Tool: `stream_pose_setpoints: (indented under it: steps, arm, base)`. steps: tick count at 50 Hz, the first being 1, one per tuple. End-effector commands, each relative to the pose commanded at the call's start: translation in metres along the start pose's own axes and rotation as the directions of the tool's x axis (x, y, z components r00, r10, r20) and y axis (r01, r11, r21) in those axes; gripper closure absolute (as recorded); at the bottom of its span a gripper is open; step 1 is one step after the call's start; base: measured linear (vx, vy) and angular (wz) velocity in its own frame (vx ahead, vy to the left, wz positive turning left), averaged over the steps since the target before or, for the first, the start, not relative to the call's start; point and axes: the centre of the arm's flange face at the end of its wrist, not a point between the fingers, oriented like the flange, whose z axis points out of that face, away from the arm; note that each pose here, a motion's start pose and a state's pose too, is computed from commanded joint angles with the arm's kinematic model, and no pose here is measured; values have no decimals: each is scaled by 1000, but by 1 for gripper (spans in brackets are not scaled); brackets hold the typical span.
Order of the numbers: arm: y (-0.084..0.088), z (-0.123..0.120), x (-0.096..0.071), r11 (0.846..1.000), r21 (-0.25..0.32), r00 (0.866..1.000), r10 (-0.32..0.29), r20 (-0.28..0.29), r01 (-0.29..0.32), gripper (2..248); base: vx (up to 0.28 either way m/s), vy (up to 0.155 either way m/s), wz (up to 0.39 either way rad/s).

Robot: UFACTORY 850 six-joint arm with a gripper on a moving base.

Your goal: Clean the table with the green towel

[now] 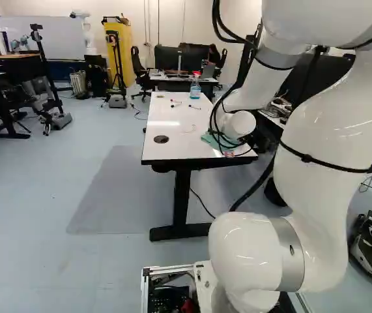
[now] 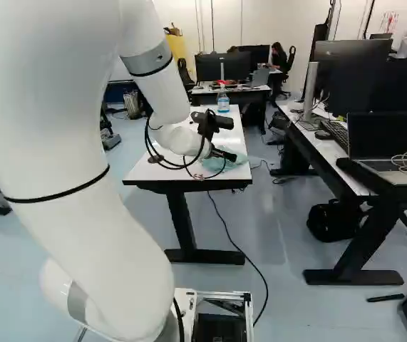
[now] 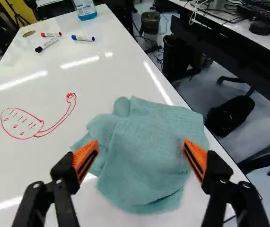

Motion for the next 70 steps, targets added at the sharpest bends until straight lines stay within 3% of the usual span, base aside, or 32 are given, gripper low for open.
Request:
stream_pose_setpoints:
  steps: [2,3,7,8,13,14,18,19,23,24,28,29,47,70]
  arm:
    - [0,0,0,1000,0,1000,0,0,0,9]
    - [0,0,0,1000,0,1000,0,0,0,47]
    - [0,0,0,1000,0,1000,0,0,0,47]
    - [0,0,0,1000,0,1000,0,0,0,85]
    - [0,0,0,1000,0,1000,0,0,0,85]
    - [0,0,0,1000,0,1000,0,0,0,123]
    - [0,0,0,1000,0,1000,0,0,0,123]
    - [0,0,0,1000,0,1000,0,0,0,161]
    - [0,0,0,1000,0,1000,0,0,0,161]
    - [0,0,0,1000,0,1000,0,0,0,199]
    - [0,0,0,1000,0,1000,0,0,0,199]
    - [0,0,0,1000,0,1000,0,0,0,224]
    - [0,-1,0,1000,0,1000,0,-1,0,226]
    - [-1,-19,13,1000,8,1000,6,-28,-5,226]
  base:
    - [0,0,0]
    - [0,0,0]
    - [0,0,0]
    - [0,0,0]
    - [0,0,0]
    - [0,0,0]
    - [0,0,0]
    - [0,0,0]
    - [0,0,0]
    - [0,0,0]
    - [0,0,0]
    - [0,0,0]
    - [0,0,0]
    - [0,0,0]
